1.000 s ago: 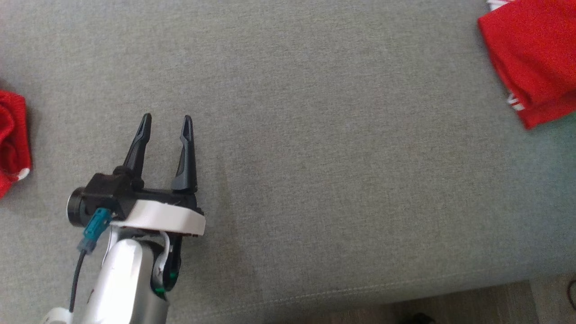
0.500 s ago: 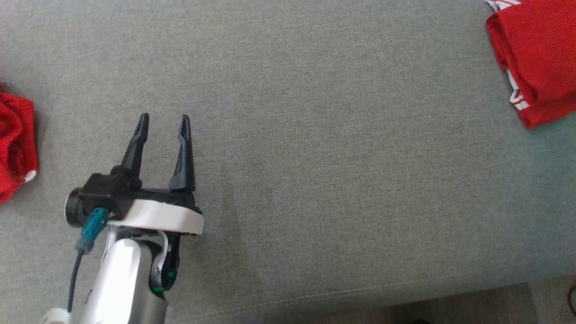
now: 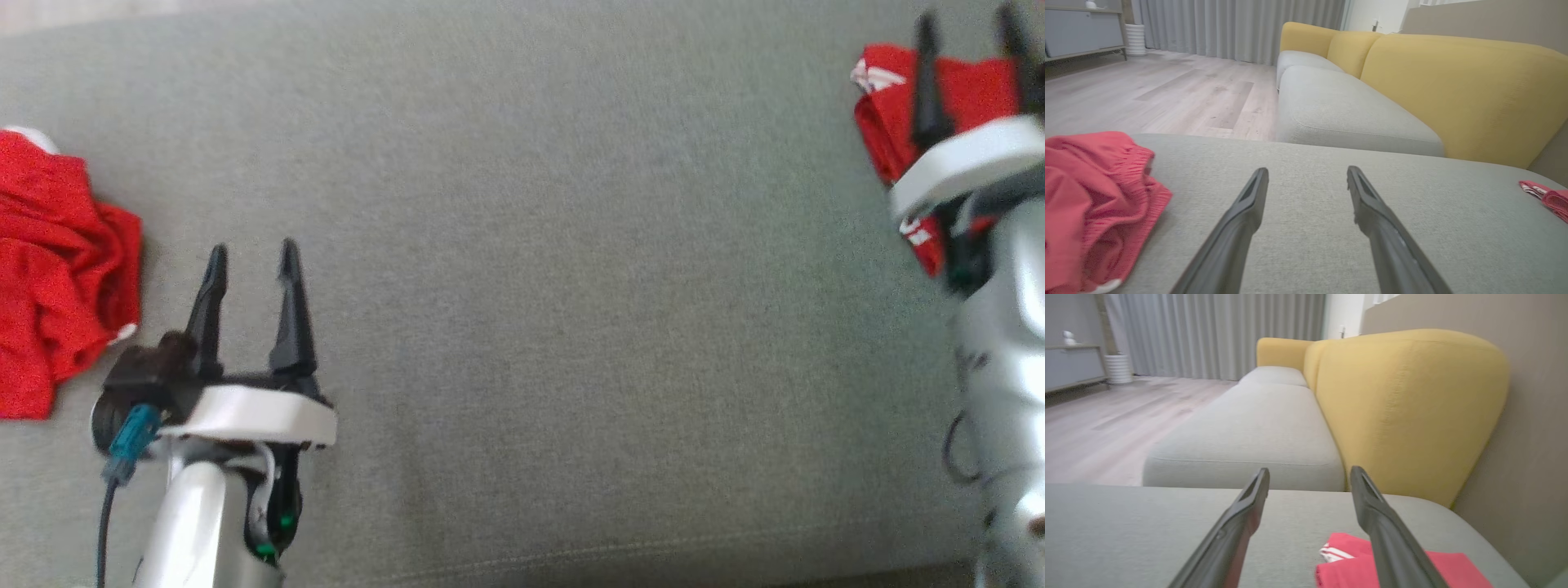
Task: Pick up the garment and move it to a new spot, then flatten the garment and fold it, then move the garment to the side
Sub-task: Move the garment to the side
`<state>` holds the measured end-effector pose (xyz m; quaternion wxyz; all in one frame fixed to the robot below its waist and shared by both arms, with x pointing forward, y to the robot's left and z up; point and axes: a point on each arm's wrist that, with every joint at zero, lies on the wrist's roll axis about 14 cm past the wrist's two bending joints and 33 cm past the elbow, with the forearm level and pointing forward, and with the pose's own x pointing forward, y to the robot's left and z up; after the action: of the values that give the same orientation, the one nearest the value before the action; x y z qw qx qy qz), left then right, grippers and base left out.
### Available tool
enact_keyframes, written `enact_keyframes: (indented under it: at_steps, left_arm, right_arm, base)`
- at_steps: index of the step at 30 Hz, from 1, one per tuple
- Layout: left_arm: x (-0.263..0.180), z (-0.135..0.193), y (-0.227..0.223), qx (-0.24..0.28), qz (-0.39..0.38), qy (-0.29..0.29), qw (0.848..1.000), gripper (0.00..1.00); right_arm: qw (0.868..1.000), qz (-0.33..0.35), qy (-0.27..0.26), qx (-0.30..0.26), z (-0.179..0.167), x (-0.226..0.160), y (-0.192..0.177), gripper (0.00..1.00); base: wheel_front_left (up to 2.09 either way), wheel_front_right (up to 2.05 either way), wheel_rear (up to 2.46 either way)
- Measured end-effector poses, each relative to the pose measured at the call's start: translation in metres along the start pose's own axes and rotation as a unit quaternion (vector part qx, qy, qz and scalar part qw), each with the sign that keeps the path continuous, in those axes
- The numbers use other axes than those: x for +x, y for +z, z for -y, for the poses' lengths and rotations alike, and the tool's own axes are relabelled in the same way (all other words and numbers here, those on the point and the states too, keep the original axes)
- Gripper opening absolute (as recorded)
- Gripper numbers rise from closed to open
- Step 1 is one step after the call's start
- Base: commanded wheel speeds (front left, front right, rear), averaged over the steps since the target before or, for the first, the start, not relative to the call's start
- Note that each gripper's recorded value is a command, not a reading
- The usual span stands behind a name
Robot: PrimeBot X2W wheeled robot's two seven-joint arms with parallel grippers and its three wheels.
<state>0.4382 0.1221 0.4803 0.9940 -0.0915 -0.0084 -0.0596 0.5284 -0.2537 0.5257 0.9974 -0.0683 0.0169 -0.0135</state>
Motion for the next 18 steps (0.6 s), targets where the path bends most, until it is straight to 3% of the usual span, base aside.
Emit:
enact_keyframes:
  at_steps: [7,18]
  left_arm:
    - [-0.030,-0.025,0.010,0.000,0.004,0.044,0.999,1.00]
    - [-0.061,-0.038,0.007,-0.017,-0.009,0.075,0.997,1.00]
  right_arm:
    - [0.996,0.007,0.063,0.056,-0.064,-0.031,0.000,1.00]
    - [0.989,0.003,0.116,0.092,-0.123,-0.086,-0.020,1.00]
  base:
    - [0.00,0.00,0.00]
    - [0.00,0.00,0.00]
